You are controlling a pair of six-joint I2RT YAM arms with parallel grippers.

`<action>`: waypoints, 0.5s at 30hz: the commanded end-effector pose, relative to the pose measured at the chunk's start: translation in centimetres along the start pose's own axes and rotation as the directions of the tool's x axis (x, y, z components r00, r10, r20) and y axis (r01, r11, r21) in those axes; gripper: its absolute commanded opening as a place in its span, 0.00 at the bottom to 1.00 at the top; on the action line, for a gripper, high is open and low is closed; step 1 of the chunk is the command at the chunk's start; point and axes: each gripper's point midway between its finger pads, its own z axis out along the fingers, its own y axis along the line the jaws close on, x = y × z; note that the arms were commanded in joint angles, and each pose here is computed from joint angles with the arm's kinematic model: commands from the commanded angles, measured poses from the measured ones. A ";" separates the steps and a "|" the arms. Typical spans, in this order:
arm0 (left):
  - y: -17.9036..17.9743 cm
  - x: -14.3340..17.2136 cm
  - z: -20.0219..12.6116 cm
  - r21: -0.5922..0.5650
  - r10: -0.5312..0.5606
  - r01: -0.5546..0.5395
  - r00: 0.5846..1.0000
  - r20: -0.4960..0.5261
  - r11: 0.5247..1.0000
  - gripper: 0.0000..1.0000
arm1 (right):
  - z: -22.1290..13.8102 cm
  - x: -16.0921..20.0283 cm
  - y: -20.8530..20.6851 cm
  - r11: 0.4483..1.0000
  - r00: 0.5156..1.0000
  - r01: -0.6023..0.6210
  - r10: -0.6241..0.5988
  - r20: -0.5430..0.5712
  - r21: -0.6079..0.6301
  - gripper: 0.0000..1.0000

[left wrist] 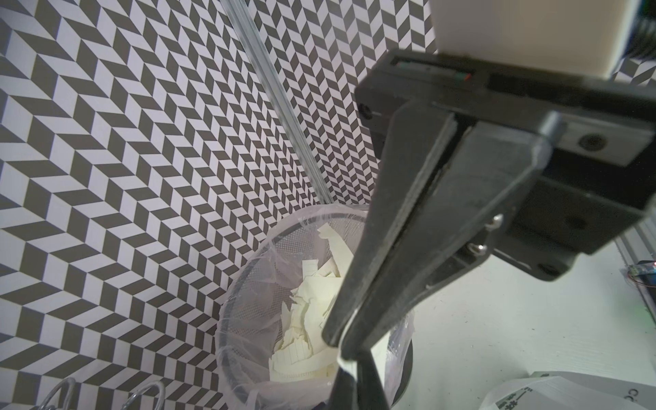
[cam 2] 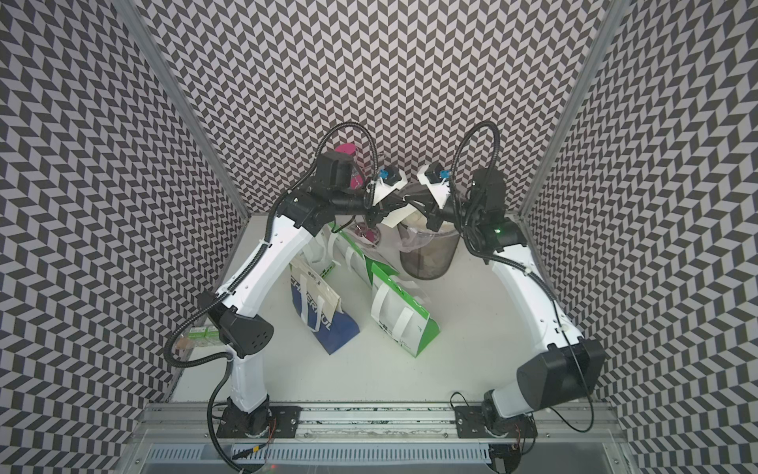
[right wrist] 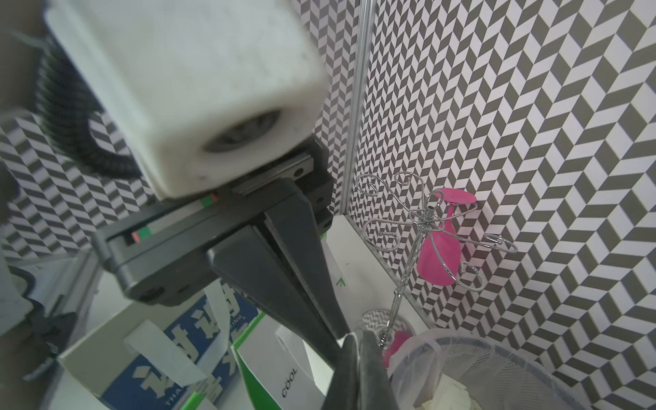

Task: Shred takeout receipts and throw away
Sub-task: Shred the takeout receipt.

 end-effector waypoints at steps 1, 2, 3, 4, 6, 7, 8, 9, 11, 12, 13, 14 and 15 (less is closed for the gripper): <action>-0.2 -1.8 -0.3 -0.036 0.075 -0.074 0.997 0.020 0.997 0.00 | 0.8 0.3 0.1 1.000 0.999 0.024 -0.023 -0.032 0.019 0.00; 0.1 -1.7 -0.2 -0.056 0.084 -0.083 0.996 0.010 0.995 0.00 | 0.9 0.3 0.0 0.999 0.999 0.034 -0.032 -0.043 0.038 0.00; 0.3 -1.7 -0.2 -0.081 0.100 -0.100 0.995 -0.002 0.992 0.00 | 1.2 0.4 -0.3 0.996 0.997 0.046 -0.041 -0.060 0.076 0.00; 0.5 -1.6 -0.1 -0.109 0.120 -0.121 0.993 -0.017 0.987 0.00 | 1.4 0.5 -0.6 0.991 0.995 0.061 -0.052 -0.081 0.121 0.00; 0.8 -1.9 0.1 -0.163 0.176 -0.182 0.983 -0.048 0.970 0.00 | 1.6 0.7 -1.7 0.971 0.993 0.075 -0.052 -0.109 0.228 0.00; 0.7 -2.1 0.2 -0.190 0.214 -0.223 0.975 -0.067 0.956 0.00 | 1.6 0.7 -2.2 0.957 0.992 0.079 -0.049 -0.114 0.280 0.00; 0.7 -2.3 0.3 -0.213 0.247 -0.260 0.965 -0.083 0.942 0.00 | 1.5 0.8 -2.7 0.945 0.993 0.074 -0.039 -0.115 0.317 0.00; 0.6 -2.4 0.4 -0.238 0.282 -0.298 0.954 -0.099 0.924 0.00 | 1.5 0.7 -3.3 0.935 0.994 0.053 -0.016 -0.109 0.351 0.00; 0.4 -2.7 0.5 -0.264 0.324 -0.341 0.940 -0.107 0.902 0.00 | 1.3 0.5 -3.9 0.919 0.996 0.019 0.018 -0.089 0.395 0.00; 0.3 -3.0 0.4 -0.271 0.337 -0.352 0.936 -0.102 0.896 0.00 | 1.2 0.3 -4.2 0.911 0.997 0.001 0.031 -0.070 0.413 0.00; 0.1 -3.2 0.3 -0.275 0.350 -0.364 0.932 -0.099 0.890 0.00 | 1.1 0.3 -4.5 0.904 0.998 -0.015 0.043 -0.056 0.427 0.00; -0.2 -3.5 0.2 -0.281 0.370 -0.383 0.924 -0.099 0.880 0.00 | 1.0 0.1 -4.8 0.897 0.998 -0.031 0.053 -0.038 0.442 0.00; -0.4 -3.7 0.1 -0.290 0.390 -0.401 0.916 -0.098 0.869 0.00 | 1.0 0.2 -5.1 0.891 0.997 -0.041 0.062 -0.033 0.453 0.00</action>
